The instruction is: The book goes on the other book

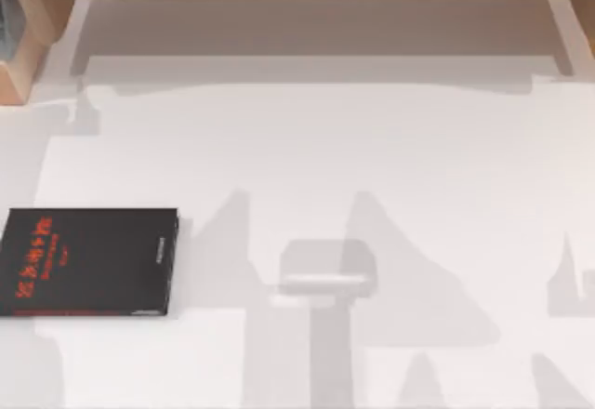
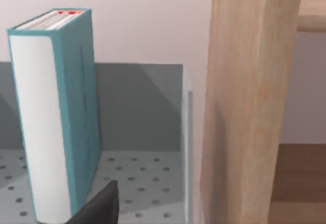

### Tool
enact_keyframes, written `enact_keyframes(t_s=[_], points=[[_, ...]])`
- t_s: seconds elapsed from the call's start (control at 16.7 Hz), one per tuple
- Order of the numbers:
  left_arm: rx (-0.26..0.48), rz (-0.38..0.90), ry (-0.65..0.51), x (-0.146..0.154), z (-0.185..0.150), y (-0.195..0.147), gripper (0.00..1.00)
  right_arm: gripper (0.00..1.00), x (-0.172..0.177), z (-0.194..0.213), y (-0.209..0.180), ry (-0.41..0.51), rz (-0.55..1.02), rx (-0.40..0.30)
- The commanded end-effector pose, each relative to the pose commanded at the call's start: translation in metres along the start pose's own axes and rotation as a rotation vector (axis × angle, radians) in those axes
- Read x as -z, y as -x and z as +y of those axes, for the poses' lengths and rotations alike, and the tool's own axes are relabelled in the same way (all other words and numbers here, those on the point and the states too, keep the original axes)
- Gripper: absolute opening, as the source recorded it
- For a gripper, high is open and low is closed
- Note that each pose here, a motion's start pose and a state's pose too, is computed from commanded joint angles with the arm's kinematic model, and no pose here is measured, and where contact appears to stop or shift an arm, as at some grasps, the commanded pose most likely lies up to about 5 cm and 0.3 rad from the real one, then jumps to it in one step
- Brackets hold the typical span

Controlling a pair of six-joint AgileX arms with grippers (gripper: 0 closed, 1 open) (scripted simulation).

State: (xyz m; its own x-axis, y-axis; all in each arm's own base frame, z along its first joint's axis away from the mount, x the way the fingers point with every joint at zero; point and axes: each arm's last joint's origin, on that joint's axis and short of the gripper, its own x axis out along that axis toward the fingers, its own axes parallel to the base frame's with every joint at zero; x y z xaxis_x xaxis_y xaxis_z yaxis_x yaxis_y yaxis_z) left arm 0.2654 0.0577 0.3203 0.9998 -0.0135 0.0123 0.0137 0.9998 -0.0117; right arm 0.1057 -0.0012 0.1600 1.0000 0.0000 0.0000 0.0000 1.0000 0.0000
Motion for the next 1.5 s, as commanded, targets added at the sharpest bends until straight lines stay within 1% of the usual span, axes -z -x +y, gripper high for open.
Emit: enact_keyframes(t_s=[0.18,0.3,0.42,0.54,0.66,0.78,1.14,1.5], points=[[0.001,0.038,0.013,0.015,0.039,-0.071,1.00,1.00,0.000,0.000,0.000,0.000,0.000,0.000],[0.001,0.049,0.018,0.033,0.065,-0.109,1.00,1.00,0.000,0.000,0.000,0.000,0.000,0.000],[0.002,0.045,0.017,0.049,0.088,-0.136,1.00,1.00,0.000,0.000,0.000,0.000,0.000,0.000],[0.003,0.032,0.012,0.061,0.107,-0.155,1.00,1.00,0.000,0.000,0.000,0.000,0.000,0.000],[0.003,0.020,0.007,0.069,0.120,-0.166,1.00,1.00,0.000,0.000,0.000,0.000,0.000,0.000],[0.003,0.017,0.006,0.073,0.125,-0.171,1.00,1.00,0.000,0.000,0.000,0.000,0.000,0.000],[0.003,0.017,0.006,0.072,0.124,-0.173,1.00,1.00,0.000,0.000,0.000,0.000,0.000,0.000],[0.003,0.017,0.006,0.073,0.125,-0.198,1.00,1.00,0.000,0.000,0.000,0.000,0.000,0.000]])
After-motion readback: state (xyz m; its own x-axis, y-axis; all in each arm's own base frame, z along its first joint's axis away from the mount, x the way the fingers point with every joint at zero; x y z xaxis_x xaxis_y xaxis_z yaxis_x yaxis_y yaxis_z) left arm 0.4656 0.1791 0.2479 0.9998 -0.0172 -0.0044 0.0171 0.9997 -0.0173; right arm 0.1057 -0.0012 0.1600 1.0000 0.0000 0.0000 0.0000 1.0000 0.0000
